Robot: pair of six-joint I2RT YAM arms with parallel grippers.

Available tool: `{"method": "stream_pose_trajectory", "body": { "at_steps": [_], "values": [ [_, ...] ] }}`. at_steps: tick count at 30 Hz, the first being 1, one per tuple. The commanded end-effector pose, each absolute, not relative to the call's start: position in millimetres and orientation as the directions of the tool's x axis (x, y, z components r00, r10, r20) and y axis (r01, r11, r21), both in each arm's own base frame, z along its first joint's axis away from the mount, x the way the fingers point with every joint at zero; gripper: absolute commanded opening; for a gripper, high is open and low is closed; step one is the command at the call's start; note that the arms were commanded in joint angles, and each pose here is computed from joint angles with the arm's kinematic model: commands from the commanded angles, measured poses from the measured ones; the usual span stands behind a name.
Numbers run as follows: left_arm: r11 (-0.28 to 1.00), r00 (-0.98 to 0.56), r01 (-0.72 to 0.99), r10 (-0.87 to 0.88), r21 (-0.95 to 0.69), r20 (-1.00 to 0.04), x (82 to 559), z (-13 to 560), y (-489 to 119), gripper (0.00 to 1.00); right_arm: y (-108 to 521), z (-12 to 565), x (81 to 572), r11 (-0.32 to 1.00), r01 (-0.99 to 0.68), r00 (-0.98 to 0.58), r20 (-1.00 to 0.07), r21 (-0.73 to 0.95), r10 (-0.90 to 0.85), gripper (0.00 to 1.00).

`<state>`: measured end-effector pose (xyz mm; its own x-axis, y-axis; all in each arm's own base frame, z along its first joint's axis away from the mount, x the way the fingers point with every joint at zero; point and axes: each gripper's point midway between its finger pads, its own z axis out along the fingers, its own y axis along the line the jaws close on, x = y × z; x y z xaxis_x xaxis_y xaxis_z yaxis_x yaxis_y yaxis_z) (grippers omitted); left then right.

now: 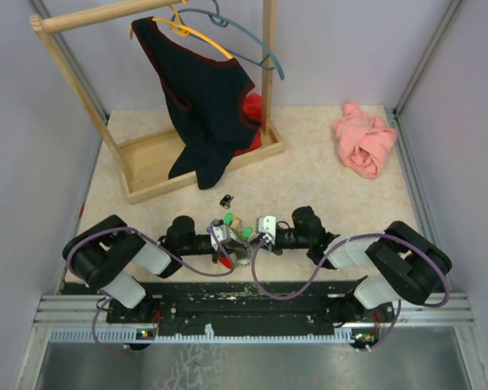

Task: Put the keys on the keyring

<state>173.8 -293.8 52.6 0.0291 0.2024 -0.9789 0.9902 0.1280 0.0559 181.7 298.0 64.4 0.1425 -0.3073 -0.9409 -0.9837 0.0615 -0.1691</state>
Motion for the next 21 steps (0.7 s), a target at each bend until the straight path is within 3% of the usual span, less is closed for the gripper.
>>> {"method": "stream_pose_trajectory", "body": {
  "at_steps": [1,8,21],
  "values": [
    [0.104,0.061,0.991,0.182,0.081,-0.981,174,61,-300,0.01,311,86,186,0.05,-0.974,0.201,-0.949,-0.219,-0.245,0.0],
    [0.12,0.054,0.99,0.186,0.077,-0.981,176,60,-299,0.01,301,84,190,0.105,-0.969,0.186,-0.941,-0.223,-0.283,0.0],
    [0.133,0.048,0.988,0.188,0.074,-0.981,178,59,-298,0.01,304,82,179,0.034,-0.979,0.183,-0.942,-0.201,-0.283,0.0]
  ]
}}
